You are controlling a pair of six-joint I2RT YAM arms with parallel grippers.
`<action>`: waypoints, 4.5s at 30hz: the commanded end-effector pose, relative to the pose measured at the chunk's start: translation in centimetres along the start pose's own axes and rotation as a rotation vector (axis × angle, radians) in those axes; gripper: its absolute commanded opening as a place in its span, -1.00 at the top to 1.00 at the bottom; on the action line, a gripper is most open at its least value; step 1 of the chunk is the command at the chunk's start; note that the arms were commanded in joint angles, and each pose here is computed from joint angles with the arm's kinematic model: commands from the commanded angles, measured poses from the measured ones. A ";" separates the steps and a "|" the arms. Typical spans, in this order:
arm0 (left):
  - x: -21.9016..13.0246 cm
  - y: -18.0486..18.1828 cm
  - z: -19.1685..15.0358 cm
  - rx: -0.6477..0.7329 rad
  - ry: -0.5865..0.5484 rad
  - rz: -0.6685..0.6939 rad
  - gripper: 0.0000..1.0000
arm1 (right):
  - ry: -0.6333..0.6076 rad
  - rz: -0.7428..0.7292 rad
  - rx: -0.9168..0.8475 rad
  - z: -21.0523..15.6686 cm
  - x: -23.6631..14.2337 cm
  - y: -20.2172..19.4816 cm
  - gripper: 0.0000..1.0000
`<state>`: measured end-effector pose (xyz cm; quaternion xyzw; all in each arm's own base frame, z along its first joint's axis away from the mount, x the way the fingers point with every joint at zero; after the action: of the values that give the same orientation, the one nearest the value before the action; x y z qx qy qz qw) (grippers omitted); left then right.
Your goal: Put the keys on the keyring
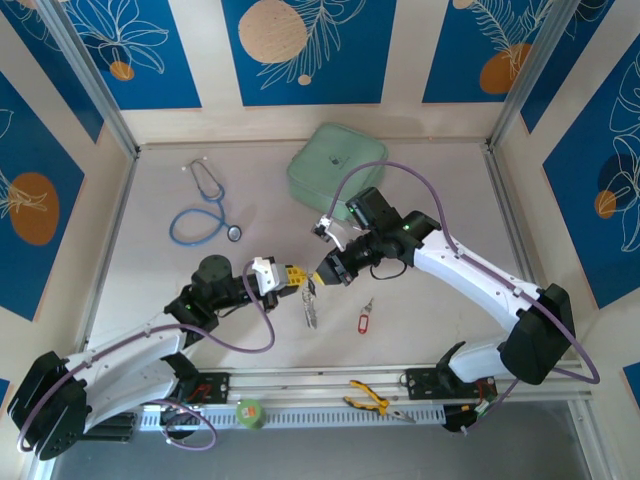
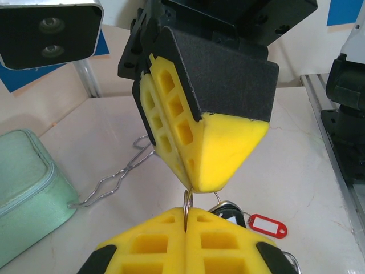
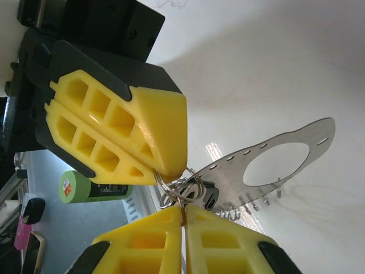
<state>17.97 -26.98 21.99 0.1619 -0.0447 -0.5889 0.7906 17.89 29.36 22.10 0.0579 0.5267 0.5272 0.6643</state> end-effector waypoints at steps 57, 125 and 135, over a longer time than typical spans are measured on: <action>0.2 -0.9 3.0 -0.046 -0.166 -0.086 1.00 | -0.315 -0.006 -0.763 0.3 -0.8 2.4 1.00; -0.1 -1.5 3.4 -0.024 -0.242 -0.100 1.00 | -0.345 0.086 -0.809 -0.4 -1.2 3.2 0.41; -0.1 -1.7 3.6 -0.026 -0.250 -0.121 1.00 | -0.313 0.021 -0.827 -0.3 -0.2 1.8 0.57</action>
<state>15.97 -27.89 22.62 0.0866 -0.0858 -0.6413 0.7575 16.41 29.67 22.78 -0.1131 0.1744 0.6856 0.6977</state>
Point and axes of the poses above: each hand's point on the last joint's axis, 136 mm out from that joint toward the fingers, its own x axis out along the fingers, its own y axis along the line the jaws close on, z = x × y, the point moved 1 cm from there along -x, back along the fingers, and after that the axes turned 7 degrees about x, right-handed, at the moved point
